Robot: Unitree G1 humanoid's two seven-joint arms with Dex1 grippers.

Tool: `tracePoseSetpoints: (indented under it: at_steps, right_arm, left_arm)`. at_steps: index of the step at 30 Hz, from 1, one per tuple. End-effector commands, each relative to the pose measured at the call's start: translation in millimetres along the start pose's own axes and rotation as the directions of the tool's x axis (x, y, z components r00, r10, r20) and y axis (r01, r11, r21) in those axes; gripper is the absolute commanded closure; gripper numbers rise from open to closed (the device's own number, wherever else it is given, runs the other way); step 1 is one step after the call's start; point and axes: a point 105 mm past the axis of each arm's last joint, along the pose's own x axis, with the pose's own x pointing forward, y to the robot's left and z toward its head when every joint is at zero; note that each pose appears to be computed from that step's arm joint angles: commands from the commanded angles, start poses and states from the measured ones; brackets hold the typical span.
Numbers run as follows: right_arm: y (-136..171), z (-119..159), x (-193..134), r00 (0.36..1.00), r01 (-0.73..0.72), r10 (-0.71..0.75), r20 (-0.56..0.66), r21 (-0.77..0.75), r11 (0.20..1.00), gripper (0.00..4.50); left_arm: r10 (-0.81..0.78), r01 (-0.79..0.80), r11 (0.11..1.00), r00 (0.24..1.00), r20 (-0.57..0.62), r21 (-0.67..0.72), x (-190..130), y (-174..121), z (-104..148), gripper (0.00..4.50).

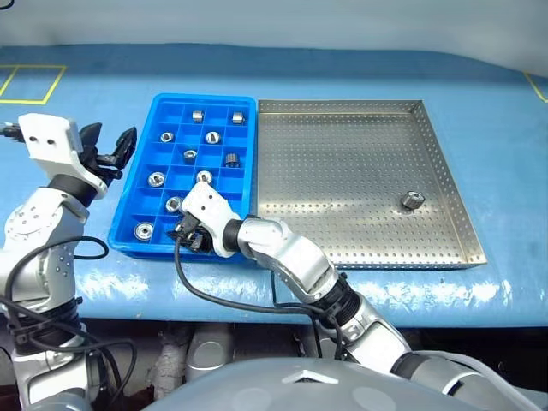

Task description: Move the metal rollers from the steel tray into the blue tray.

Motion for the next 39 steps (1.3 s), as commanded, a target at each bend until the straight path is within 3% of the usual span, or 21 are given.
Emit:
tracePoseSetpoints:
  at_steps: [1,2,7,10,12,13,14,16,19,21,23,28,31,39]
  right_arm:
    - [-1.1,21.3,-4.5,0.994,0.018,-0.015,0.104,-0.032,0.999,1.44]
    - [-6.0,31.2,-8.5,0.987,0.050,-0.044,0.153,-0.037,0.998,1.18]
    - [-42.6,62.9,-43.0,0.921,0.277,-0.241,0.307,-0.080,0.957,1.18]
    - [-93.4,63.6,-94.7,0.808,0.543,-0.494,0.321,-0.081,0.836,1.18]
    - [-133.9,49.0,-141.4,0.655,0.743,-0.701,0.284,-0.072,0.665,1.18]
    - [-153.1,38.3,-167.5,0.543,0.837,-0.800,0.257,-0.083,0.541,1.18]
    - [-172.3,24.6,-198.5,0.384,0.923,-0.896,0.223,-0.106,0.370,1.18]
    - [-189.7,0.6,-240.9,0.172,0.983,-0.972,0.158,-0.086,0.160,1.18]
    - [-196.0,-29.9,-284.0,-0.035,0.999,-0.997,0.071,-0.033,-0.037,1.18]
    - [-195.8,-40.2,-298.0,-0.110,0.994,-0.993,0.040,-0.013,-0.110,1.18]
    - [-196.6,-51.2,-304.7,-0.144,0.989,-0.990,0.001,0.021,-0.144,1.18]
    - [-200.5,-76.5,-304.6,-0.140,0.977,-0.986,-0.088,0.153,-0.152,1.18]
    - [-201.1,-77.5,-304.7,-0.140,0.970,-0.986,-0.088,0.185,-0.155,1.18]
    - [-205.1,-91.2,-293.7,-0.083,0.960,-0.986,-0.144,0.255,-0.118,1.18]
  left_arm:
    - [-0.015,0.015,1.000,0.999,0.045,0.020,1.3,-3.3,14.6,1.21]
    - [-0.022,0.021,1.000,0.999,0.043,0.016,3.2,-4.8,13.7,1.21]
    - [-0.080,0.080,0.997,0.996,0.040,-0.008,14.4,-20.4,8.7,1.21]
    - [-0.154,0.155,0.987,0.988,0.034,-0.030,19.5,-38.9,2.4,1.21]
    - [-0.185,0.186,0.981,0.982,0.029,-0.045,22.4,-49.8,-3.0,1.21]
    - [-0.192,0.193,0.979,0.981,0.025,-0.060,24.1,-54.6,-5.7,1.21]
    - [-0.200,0.201,0.976,0.980,0.022,-0.082,26.1,-59.5,-8.4,1.21]
    - [-0.227,0.228,0.969,0.974,0.016,-0.098,28.7,-68.7,-12.4,1.21]
    - [-0.261,0.261,0.960,0.965,0.010,-0.107,32.2,-79.3,-16.2,1.21]
    - [-0.275,0.274,0.955,0.961,0.014,-0.115,33.9,-83.4,-15.3,1.21]
    - [-0.280,0.280,0.953,0.960,0.015,-0.113,35.8,-85.6,-14.9,1.21]
    - [-0.289,0.288,0.952,0.957,0.010,-0.107,38.3,-89.1,-15.4,1.21]
    - [-0.285,0.283,0.954,0.959,0.001,-0.102,38.3,-88.2,-16.8,1.21]
    - [-0.279,0.276,0.957,0.960,-0.015,-0.094,36.3,-88.9,-20.0,1.21]
